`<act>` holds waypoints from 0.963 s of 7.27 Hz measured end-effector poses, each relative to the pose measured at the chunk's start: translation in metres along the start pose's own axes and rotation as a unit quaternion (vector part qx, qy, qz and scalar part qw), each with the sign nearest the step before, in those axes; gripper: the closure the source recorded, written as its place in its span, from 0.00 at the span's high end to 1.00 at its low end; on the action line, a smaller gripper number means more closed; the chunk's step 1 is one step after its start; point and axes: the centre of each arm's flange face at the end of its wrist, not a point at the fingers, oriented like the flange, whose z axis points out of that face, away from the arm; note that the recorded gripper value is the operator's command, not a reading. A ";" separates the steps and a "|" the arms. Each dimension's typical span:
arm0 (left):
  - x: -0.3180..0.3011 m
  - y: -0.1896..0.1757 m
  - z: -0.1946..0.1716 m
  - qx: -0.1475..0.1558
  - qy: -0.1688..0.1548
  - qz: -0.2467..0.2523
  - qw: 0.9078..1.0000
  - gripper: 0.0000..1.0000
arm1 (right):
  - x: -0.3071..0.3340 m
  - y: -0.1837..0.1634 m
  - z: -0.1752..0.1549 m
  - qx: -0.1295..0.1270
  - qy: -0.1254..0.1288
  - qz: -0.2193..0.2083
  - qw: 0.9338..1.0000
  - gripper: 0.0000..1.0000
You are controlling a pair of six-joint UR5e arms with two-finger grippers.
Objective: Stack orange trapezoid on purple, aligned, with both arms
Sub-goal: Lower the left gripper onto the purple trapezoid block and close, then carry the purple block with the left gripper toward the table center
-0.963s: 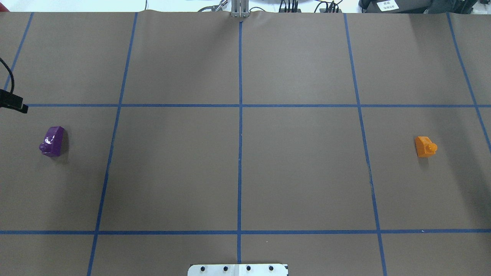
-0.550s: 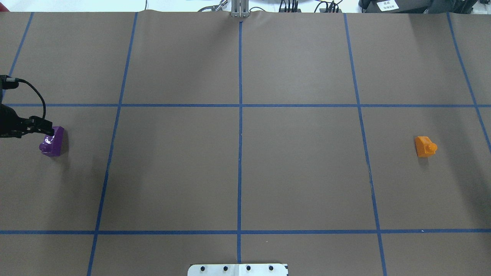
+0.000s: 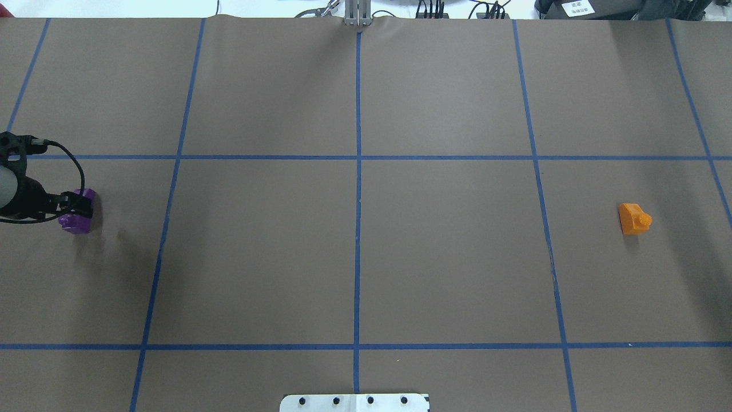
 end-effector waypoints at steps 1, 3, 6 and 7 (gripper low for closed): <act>-0.001 0.000 0.003 0.000 0.000 0.001 1.000 0.81 | 0.000 0.000 0.000 0.000 0.000 0.000 1.000 1.00; -0.002 0.000 0.007 -0.002 -0.002 0.002 1.000 0.79 | 0.001 0.000 0.001 -0.001 0.000 0.001 1.000 1.00; 0.008 0.002 0.014 -0.007 0.000 0.008 1.000 0.37 | 0.002 0.000 0.001 -0.002 0.001 0.001 1.000 1.00; 0.009 0.002 0.015 -0.008 0.000 0.010 1.000 0.02 | 0.002 -0.001 0.001 -0.001 0.001 0.001 1.000 1.00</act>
